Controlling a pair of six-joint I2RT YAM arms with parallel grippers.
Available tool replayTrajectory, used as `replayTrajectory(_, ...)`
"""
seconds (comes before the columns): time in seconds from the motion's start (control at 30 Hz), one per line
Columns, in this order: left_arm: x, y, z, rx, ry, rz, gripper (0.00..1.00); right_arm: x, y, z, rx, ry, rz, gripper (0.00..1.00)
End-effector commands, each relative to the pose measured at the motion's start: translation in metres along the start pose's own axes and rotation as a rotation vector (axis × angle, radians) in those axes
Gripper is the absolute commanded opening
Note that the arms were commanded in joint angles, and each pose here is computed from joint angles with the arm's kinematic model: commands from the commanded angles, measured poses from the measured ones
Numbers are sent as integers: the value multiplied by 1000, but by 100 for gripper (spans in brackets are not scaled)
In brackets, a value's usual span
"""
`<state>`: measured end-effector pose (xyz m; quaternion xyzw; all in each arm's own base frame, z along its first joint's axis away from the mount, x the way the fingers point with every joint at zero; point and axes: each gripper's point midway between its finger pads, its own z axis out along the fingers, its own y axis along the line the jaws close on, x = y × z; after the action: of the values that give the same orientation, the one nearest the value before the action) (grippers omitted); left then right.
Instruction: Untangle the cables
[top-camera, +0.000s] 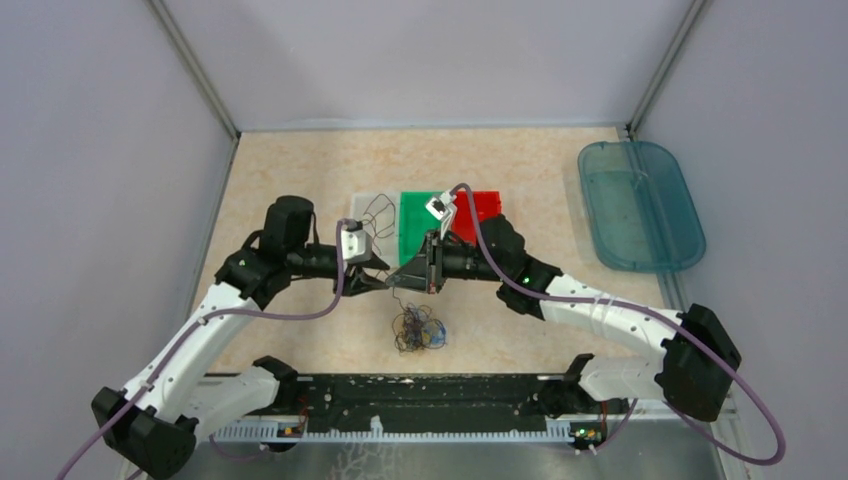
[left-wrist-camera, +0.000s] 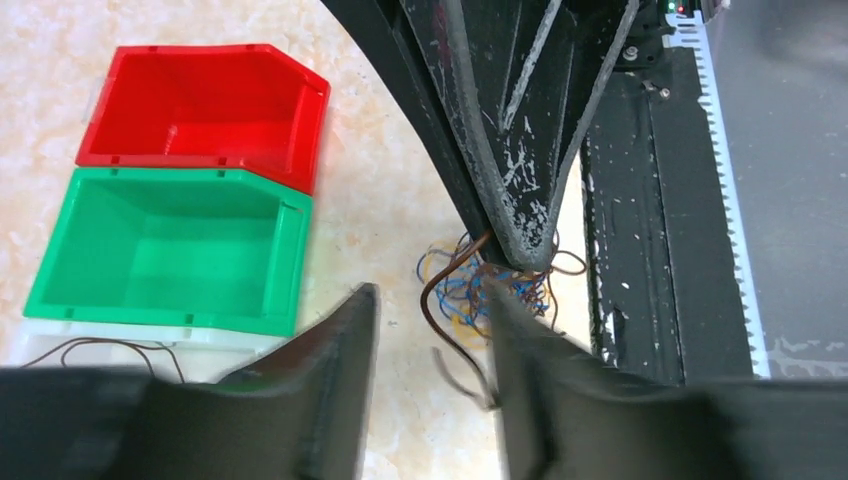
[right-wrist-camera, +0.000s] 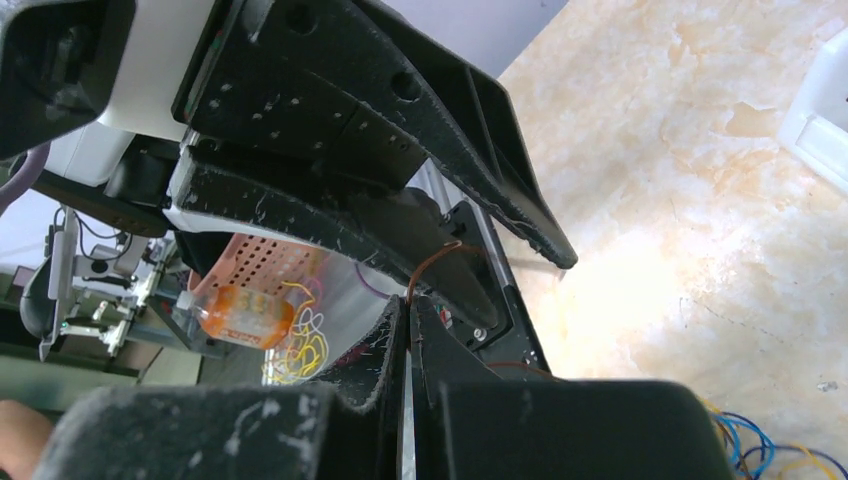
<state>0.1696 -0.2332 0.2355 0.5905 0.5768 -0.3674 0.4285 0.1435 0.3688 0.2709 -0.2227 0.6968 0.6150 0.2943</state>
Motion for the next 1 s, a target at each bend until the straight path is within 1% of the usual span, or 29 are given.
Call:
replayTrajectory(0.0,-15,9,0,-42,-52,67,34,-26,31,4,-90,-66,-49,0)
replayTrajectory(0.03,-15,13,-1,-64,-49,73,24,-26,30,4,-87,-70,-49,0)
replayTrajectory(0.07,-16,18,-1,-89,-48,81,16,-27,29,3,-81,-75,-50,0)
replayTrajectory(0.1,-17,24,-3,-128,-42,82,10,-26,28,2,-78,-79,-52,3)
replayTrajectory(0.13,-20,29,-4,-156,-47,86,6,-22,24,1,-69,-80,-51,13)
replayTrajectory(0.17,-24,33,-6,-178,-55,91,3,-20,21,0,-64,-81,-49,26)
replayTrajectory(0.2,-29,36,-8,-195,-65,98,1,-17,18,-1,-62,-83,-48,36)
replayTrajectory(0.23,-35,39,-10,-210,-80,102,0,-13,15,-1,-60,-81,-44,43)
replayTrajectory(0.3,-50,43,-13,-234,-113,100,0,-8,10,-1,-60,-84,-42,53)
replayTrajectory(0.37,-64,45,-16,-240,-146,80,0,-6,5,-1,-55,-98,-49,57)
replayTrajectory(0.47,-82,44,-18,-227,-186,17,0,-8,0,4,-51,-114,-61,60)
replayTrajectory(0.6,-106,46,-22,-226,-240,-30,0,-7,-4,15,-45,-111,-62,59)
replayTrajectory(0.8,-142,49,-30,-219,-310,-54,0,-1,-16,33,-31,-104,-19,50)
replayTrajectory(0.97,-166,47,-39,-213,-352,-44,0,5,-31,44,-11,-95,13,46)
